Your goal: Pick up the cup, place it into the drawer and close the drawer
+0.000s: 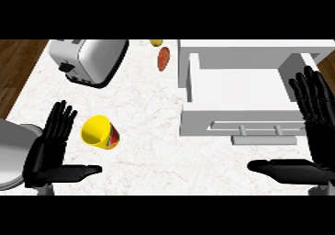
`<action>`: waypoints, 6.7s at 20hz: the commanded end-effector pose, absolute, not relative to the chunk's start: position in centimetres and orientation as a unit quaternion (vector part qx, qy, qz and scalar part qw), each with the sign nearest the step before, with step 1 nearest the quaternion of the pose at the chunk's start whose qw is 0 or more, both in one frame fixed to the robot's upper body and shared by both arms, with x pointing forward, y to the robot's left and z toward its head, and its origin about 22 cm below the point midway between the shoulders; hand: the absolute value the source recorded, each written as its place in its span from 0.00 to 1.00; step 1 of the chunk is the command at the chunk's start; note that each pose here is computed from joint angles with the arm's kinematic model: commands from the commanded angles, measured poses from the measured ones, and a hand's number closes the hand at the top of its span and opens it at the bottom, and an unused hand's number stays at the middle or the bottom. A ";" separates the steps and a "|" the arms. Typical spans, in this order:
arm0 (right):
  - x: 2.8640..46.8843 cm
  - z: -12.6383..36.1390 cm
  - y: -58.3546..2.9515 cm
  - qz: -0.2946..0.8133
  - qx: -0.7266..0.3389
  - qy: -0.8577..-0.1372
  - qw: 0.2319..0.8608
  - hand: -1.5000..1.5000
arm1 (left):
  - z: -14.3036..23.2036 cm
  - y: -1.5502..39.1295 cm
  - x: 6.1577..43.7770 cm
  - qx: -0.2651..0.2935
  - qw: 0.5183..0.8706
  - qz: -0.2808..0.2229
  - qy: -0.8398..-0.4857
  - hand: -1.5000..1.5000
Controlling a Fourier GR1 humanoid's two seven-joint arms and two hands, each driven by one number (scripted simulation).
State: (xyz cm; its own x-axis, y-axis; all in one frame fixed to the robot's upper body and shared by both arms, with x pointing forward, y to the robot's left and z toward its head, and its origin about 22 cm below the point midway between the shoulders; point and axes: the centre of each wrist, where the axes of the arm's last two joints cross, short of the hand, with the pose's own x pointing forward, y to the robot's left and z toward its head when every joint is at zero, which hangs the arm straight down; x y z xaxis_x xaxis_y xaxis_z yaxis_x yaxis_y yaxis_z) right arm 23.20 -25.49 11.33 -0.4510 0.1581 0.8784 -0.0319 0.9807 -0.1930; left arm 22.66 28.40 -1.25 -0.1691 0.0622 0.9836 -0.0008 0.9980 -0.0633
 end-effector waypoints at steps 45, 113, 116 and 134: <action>23.6 12.6 -25.6 0.104 -0.010 -0.842 0.530 0.00 | -14.1 31.3 27.1 -0.051 0.633 0.065 -0.769 0.00; 24.2 11.5 -29.9 0.097 -0.028 -0.840 0.533 0.00 | 15.9 7.3 42.2 -0.112 0.482 -0.060 -0.867 1.00; 24.0 11.2 -29.5 0.104 -0.031 -0.841 0.529 0.00 | 17.1 6.0 43.1 -0.135 0.514 -0.063 -0.845 1.00; 23.6 12.1 -30.0 0.113 -0.020 -0.840 0.530 0.00 | 13.3 2.7 43.4 -0.057 0.572 -0.110 -0.811 1.00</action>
State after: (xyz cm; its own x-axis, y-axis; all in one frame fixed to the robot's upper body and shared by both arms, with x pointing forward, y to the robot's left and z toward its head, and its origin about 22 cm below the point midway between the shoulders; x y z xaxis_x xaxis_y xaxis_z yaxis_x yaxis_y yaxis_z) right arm 24.38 -29.12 11.49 -0.4421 0.1495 0.8844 -0.0771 0.9760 -0.2035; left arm 43.04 2.44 14.15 -0.3546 0.0287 0.9346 0.2437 0.9678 0.0628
